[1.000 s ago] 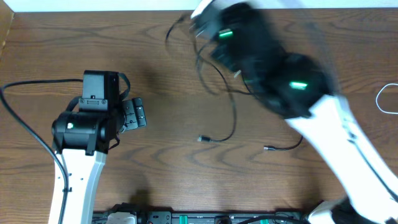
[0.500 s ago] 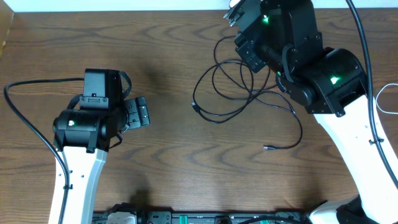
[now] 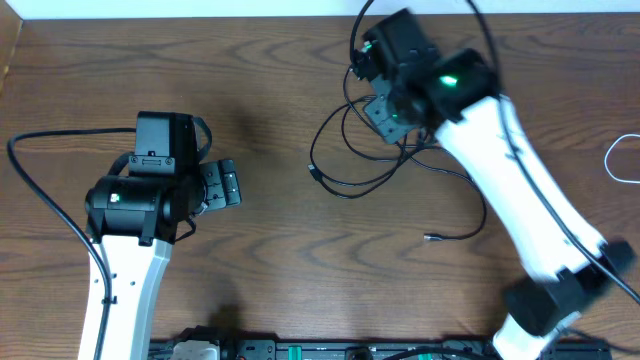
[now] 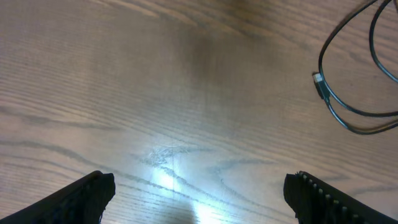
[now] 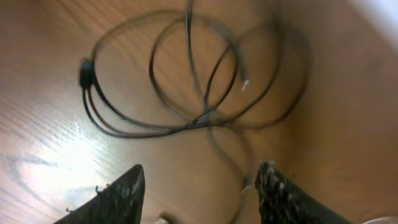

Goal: Untangle cables

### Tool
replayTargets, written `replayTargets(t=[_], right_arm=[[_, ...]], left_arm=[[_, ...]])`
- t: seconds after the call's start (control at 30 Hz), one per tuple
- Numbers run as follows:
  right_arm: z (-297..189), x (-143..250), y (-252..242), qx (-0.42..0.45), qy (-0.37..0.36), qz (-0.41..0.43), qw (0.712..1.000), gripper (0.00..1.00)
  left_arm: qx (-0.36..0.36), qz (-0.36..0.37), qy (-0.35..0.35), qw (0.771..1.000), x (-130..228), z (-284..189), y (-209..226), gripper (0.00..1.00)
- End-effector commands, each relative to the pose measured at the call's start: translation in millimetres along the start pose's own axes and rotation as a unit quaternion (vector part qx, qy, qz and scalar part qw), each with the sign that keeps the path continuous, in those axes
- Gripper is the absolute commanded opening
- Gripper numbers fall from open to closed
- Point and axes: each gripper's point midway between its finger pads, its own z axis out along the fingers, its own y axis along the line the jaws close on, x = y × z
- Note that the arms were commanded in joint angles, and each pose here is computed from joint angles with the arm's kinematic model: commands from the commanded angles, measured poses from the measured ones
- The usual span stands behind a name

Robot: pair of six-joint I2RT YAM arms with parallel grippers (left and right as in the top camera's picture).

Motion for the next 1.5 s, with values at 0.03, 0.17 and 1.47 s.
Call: replayTargets(t=[0.03,0.17,1.47], right_arm=[[52,14,10,-0.004,0.072,0.154,0.985,0.61],[105,26,21,-0.011,0.128,0.052,0.99,0.7],[223,102,42,-0.085,0.229,-0.231,0.942,0.55]], left_arm=[[-0.004,-0.007,0.015,1.0,7,3,3,0.94],[-0.005,0.003,0.019,1.0,9,3,3,0.95],[-0.005,0.007,0.019,1.0,9,4,3,0.98]])
